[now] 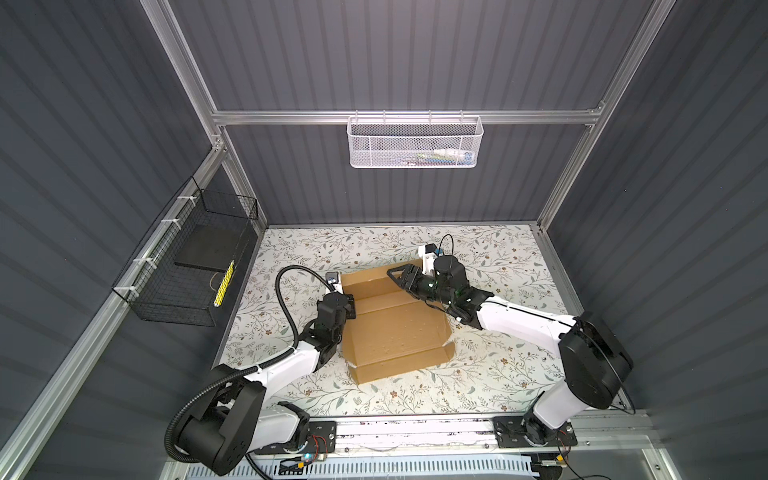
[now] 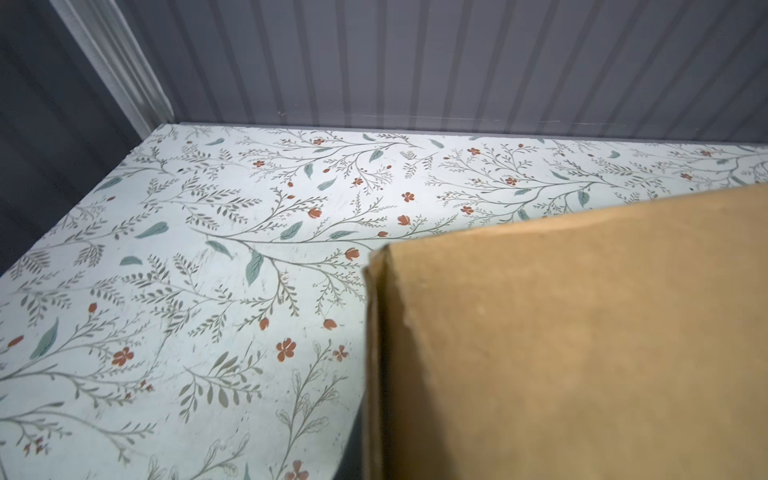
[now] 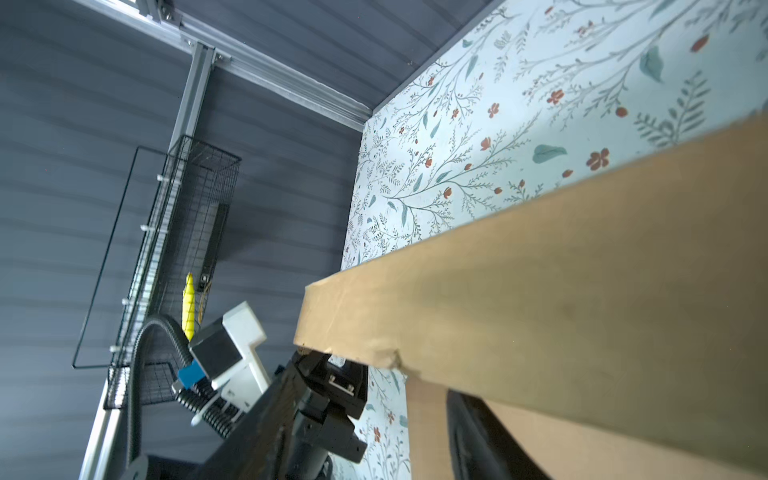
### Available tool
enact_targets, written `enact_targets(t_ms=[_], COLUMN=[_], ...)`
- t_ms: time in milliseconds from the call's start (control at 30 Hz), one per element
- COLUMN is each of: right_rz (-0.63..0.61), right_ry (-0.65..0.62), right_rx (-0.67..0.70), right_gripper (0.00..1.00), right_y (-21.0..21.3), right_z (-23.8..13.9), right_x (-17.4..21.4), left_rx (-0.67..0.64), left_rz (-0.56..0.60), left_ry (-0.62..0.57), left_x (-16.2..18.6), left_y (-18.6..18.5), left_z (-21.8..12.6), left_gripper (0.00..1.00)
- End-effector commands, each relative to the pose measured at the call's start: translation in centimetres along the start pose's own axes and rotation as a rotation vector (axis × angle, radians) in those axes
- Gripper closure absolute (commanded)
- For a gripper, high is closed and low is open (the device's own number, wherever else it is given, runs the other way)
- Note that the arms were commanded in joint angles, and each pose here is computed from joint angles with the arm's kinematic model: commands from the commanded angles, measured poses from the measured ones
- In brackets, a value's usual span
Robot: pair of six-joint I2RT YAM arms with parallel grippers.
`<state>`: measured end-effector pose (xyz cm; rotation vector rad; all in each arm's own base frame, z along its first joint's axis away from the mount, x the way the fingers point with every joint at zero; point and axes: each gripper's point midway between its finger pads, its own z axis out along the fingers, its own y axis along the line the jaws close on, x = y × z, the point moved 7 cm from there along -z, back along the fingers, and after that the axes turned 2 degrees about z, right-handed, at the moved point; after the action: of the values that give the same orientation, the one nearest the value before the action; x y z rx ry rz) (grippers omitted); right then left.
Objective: Fold the paper box
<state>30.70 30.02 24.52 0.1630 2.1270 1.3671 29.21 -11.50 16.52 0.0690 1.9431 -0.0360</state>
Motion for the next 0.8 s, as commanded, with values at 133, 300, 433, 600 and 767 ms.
enact_targets(t_ms=[133, 300, 433, 600, 767], right_rz=[-0.186, -0.255, -0.300, -0.322, -0.320], right_ry=[0.068, 0.083, 0.085, 0.103, 0.119], right_rx=[0.009, 0.025, 0.050, 0.070, 0.090], right_gripper=[0.45, 0.55, 0.63, 0.69, 0.74], right_y=[2.5, 3.4, 3.6, 3.1, 2.1], right_z=[-1.4, -0.6, 0.6, 2.7, 4.3], right_x=[0.3, 0.1, -0.5, -0.8, -0.7], left_rx=[0.090, 0.119, 0.123, 0.130, 0.131], left_rz=[0.096, 0.102, 0.107, 0.115, 0.115], left_ry=[-0.035, -0.023, -0.011, 0.003, 0.007], left_x=[-1.4, -0.7, -0.3, 0.1, 0.1], left_y=[-1.7, -2.1, -2.2, -2.5, -2.5], left_z=[1.3, 1.8, 2.1, 2.5, 2.6], left_gripper=[1.00, 1.00, 1.00, 1.00, 1.00])
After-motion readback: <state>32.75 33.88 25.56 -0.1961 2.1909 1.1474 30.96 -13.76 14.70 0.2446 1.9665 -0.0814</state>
